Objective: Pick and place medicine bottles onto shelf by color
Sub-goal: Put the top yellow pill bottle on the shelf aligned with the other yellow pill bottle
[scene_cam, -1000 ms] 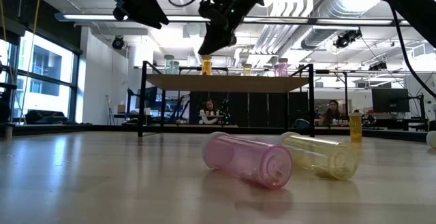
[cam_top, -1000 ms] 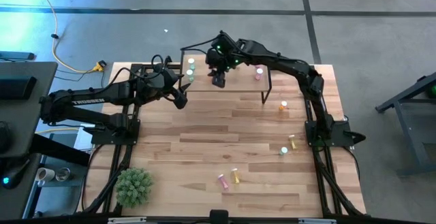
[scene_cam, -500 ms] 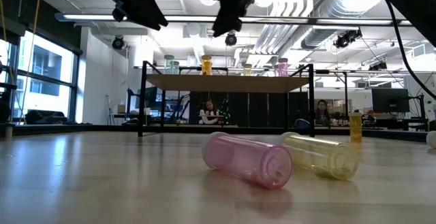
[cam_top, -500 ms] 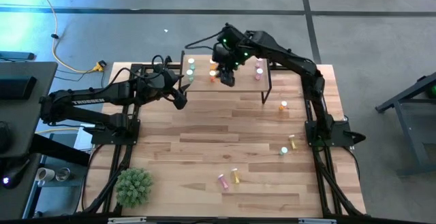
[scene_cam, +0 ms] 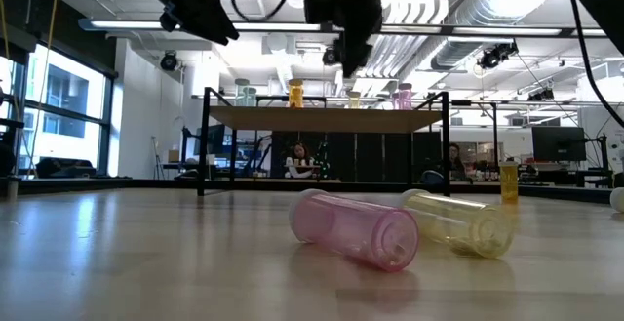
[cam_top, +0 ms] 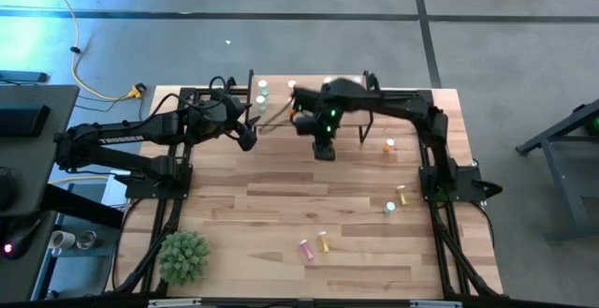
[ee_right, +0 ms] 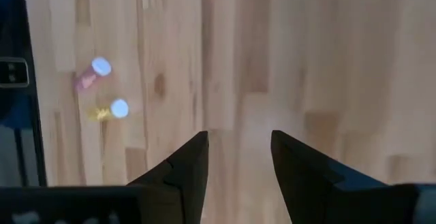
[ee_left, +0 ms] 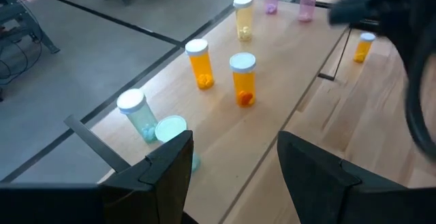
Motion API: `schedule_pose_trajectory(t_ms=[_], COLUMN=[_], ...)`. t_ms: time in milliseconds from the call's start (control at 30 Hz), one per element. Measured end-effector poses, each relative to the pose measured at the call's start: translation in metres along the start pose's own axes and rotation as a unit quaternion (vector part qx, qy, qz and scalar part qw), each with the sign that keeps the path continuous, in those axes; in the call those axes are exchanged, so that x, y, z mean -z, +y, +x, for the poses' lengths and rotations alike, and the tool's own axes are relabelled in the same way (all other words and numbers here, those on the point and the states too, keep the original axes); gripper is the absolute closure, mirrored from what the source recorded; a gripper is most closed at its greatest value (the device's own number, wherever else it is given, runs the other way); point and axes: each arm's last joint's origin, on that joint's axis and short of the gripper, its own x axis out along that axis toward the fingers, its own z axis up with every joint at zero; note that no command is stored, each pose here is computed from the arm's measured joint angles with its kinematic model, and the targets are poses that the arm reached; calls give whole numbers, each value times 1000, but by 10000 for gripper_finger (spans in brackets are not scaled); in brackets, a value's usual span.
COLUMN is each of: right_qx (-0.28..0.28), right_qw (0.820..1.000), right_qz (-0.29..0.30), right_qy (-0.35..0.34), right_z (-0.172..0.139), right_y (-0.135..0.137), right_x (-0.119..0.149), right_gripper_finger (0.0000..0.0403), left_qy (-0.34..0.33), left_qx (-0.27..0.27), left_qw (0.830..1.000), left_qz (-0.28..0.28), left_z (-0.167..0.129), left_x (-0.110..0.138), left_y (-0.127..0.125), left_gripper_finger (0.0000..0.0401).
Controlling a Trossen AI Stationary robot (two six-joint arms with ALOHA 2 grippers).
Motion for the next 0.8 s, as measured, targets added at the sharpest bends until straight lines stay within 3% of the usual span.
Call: schedule_pose_trajectory(t_ms=[200,467,800], right_qx=[-9,-6,108], right_qw=[999,993,966], right_qz=[33,119,233], right_qy=[26,17,-20], right_z=[36,71,84], right_y=[21,54,118], right_x=[17,48,79], right_gripper_finger=[252,252,252], left_qy=[1,3,5], left_qx=[-2,3,15], left_qw=[1000,1000,1000], left_qz=[2,2,1], left_z=[0,0,0], left_x=[0,1,1], left_y=[0,0,-1], left_gripper_finger=[199,199,199])
